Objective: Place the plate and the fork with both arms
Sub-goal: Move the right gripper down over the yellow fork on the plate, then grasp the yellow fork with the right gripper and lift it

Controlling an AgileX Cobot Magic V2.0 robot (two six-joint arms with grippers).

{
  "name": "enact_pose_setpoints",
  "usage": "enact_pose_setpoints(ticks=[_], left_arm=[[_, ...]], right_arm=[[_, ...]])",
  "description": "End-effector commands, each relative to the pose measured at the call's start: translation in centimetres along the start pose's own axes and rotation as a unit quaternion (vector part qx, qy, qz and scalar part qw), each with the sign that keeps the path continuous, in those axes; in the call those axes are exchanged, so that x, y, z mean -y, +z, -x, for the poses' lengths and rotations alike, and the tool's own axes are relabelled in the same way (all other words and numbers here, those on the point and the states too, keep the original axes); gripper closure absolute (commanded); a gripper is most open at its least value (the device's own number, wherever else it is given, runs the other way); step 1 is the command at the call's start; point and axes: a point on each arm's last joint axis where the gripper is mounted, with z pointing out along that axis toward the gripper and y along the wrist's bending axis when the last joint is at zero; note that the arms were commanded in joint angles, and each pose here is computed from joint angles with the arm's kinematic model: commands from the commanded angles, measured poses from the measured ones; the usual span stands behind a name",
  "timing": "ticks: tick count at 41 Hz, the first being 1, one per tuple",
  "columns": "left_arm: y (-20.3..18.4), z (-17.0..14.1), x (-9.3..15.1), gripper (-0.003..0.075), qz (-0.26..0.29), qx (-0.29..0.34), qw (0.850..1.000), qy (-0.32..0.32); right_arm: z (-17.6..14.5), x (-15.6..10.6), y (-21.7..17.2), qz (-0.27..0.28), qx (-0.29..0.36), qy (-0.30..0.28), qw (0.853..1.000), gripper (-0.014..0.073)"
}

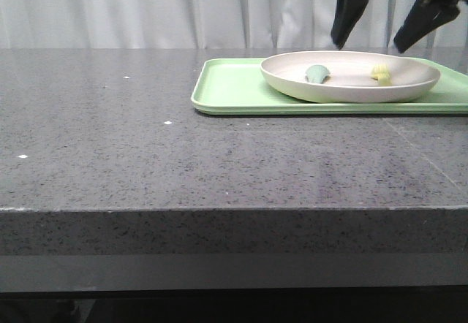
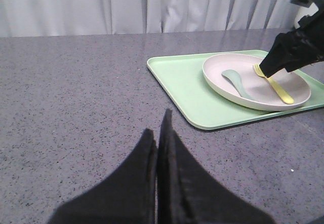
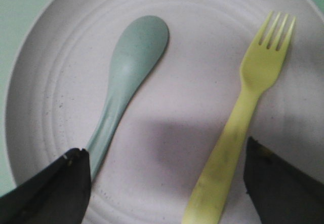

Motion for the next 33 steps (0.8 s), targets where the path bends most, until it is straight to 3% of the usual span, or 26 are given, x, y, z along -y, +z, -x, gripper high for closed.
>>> enact_pose_setpoints(ticks=[1, 8, 26, 33], left_arm=[[-0.2, 1.6, 0.2, 0.0738, -0.005, 0.054, 0.999, 0.0], [-0.2, 1.6, 0.2, 0.0738, -0.005, 0.054, 0.999, 0.0], [-0.2, 1.6, 0.1, 0.0738, -0.005, 0.053, 0.999, 0.0], [-0.2, 1.6, 0.1, 0.0738, -0.005, 0.053, 0.999, 0.0]], right_arm=[[1.8, -0.1, -2.4, -0.004, 0.054, 0.002, 0.999, -0.0038], [1.8, 0.9, -1.8, -0.045, 0.051, 0.0, 0.998, -0.0038], [1.6, 1.7, 1.3, -0.05, 0.031, 0.007, 0.998, -0.0031], [1.6, 1.7, 1.4, -0.05, 0.028, 0.009, 0.998, 0.0137]])
